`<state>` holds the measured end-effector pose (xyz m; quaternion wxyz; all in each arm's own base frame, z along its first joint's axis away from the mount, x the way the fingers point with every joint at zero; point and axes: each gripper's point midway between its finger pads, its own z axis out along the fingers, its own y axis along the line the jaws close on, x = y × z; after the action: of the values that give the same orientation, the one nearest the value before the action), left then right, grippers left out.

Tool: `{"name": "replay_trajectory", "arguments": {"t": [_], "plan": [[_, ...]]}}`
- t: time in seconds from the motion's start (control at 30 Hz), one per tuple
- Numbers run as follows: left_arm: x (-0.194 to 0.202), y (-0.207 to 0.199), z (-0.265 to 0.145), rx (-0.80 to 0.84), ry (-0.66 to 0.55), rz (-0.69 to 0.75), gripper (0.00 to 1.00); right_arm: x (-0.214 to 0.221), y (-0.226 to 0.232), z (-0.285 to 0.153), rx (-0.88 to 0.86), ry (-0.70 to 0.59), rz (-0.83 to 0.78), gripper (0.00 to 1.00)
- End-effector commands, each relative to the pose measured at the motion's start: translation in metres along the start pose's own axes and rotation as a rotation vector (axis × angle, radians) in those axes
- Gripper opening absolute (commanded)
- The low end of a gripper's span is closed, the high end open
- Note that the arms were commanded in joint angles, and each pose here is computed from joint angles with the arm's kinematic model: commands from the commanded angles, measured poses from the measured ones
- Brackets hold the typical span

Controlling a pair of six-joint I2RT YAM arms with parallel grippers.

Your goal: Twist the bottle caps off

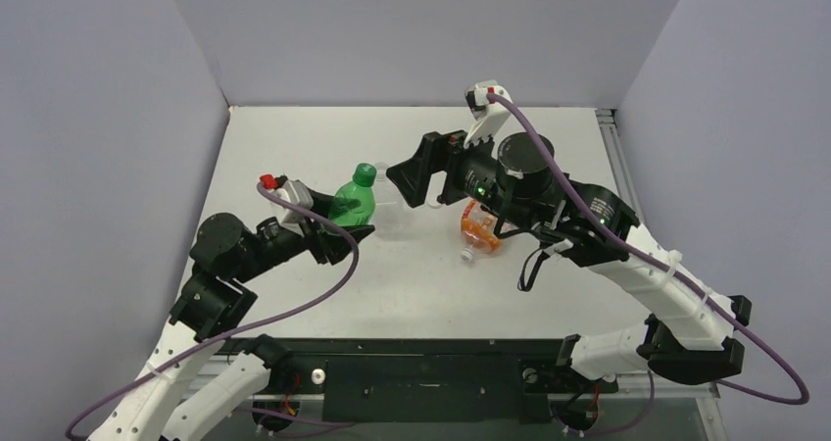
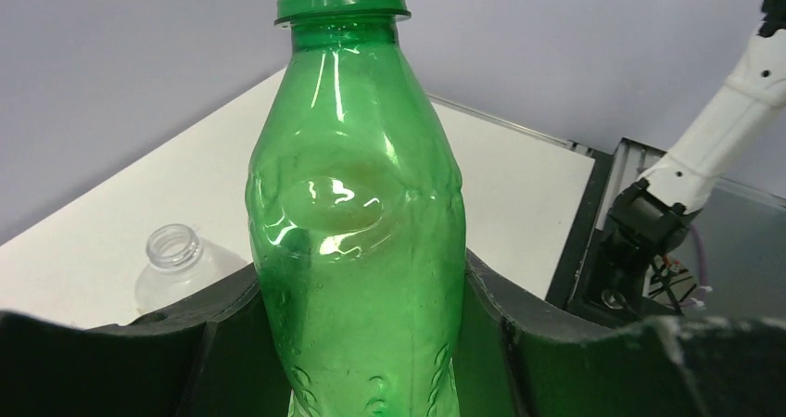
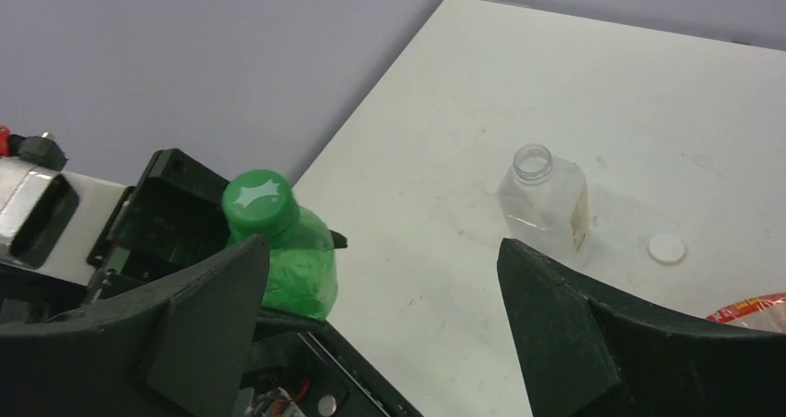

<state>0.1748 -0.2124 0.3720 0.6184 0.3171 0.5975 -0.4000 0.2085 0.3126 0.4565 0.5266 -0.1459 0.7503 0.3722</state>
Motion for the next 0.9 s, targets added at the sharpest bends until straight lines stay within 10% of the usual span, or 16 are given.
{"name": "replay_trajectory", "arguments": {"t": [0.0,0.87], "plan": [[-0.007,0.017,0.001,-0.079,-0.005,0.074,0.00,-0.024,0.021,-0.002,0.029,-0.119,0.058,0.88],[-0.009,0.023,0.006,-0.103,0.013,0.134,0.00,-0.009,0.032,0.050,0.155,-0.108,0.171,0.65]]}}
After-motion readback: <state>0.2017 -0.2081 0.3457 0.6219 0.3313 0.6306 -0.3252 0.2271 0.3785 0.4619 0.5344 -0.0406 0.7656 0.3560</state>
